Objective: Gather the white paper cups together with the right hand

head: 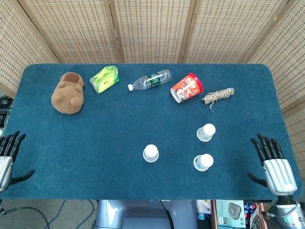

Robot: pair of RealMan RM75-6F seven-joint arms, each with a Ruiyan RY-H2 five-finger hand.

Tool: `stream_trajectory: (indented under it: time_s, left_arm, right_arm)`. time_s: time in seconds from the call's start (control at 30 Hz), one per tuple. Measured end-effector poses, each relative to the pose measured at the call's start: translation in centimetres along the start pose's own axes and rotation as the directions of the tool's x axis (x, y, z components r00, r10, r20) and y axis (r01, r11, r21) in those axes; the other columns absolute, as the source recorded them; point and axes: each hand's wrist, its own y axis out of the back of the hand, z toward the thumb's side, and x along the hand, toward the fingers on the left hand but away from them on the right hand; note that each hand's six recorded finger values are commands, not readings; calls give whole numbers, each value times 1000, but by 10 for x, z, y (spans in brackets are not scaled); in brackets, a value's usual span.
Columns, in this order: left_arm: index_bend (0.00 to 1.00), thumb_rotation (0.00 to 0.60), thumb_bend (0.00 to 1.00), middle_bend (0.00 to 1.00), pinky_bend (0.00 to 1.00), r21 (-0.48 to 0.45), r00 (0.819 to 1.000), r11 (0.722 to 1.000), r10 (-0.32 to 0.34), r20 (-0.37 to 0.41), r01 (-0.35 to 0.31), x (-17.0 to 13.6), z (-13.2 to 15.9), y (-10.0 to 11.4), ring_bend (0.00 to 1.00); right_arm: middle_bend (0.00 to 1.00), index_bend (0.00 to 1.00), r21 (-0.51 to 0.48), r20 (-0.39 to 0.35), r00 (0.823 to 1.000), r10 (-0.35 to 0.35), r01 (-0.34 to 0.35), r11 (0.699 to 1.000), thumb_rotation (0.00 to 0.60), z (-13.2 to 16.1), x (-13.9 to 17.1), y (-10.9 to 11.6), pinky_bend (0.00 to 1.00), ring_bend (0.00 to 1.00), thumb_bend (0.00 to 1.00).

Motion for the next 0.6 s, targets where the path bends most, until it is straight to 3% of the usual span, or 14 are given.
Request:
stream_trajectory:
  time_s: [0.1,0.2,0.47,0.6]
  left_arm:
    - [0,600,161,0,0,-5,1000,1000,9,-5,-9,2,-1,2,0]
    - [0,600,161,0,0,-10,1000,1000,15,-9,-16,2,-1,4,0]
    - [0,600,160,0,0,-12,1000,1000,13,-26,-14,5,-5,4,0]
    - [0,600,160,0,0,-11,999,1000,10,-40,-11,8,-8,3,0]
  right_arm:
    - [99,1,-94,-85,991,100,-108,990,600,12,-14,-16,139,28,0]
    - [158,19,-122,-165,967,194,-215,969,600,23,-31,-32,238,90,8]
    - [272,98,-20,-246,915,320,-335,942,600,43,-53,-68,384,216,156]
    - [291,117,-25,-282,900,333,-354,935,600,59,-62,-83,407,234,228]
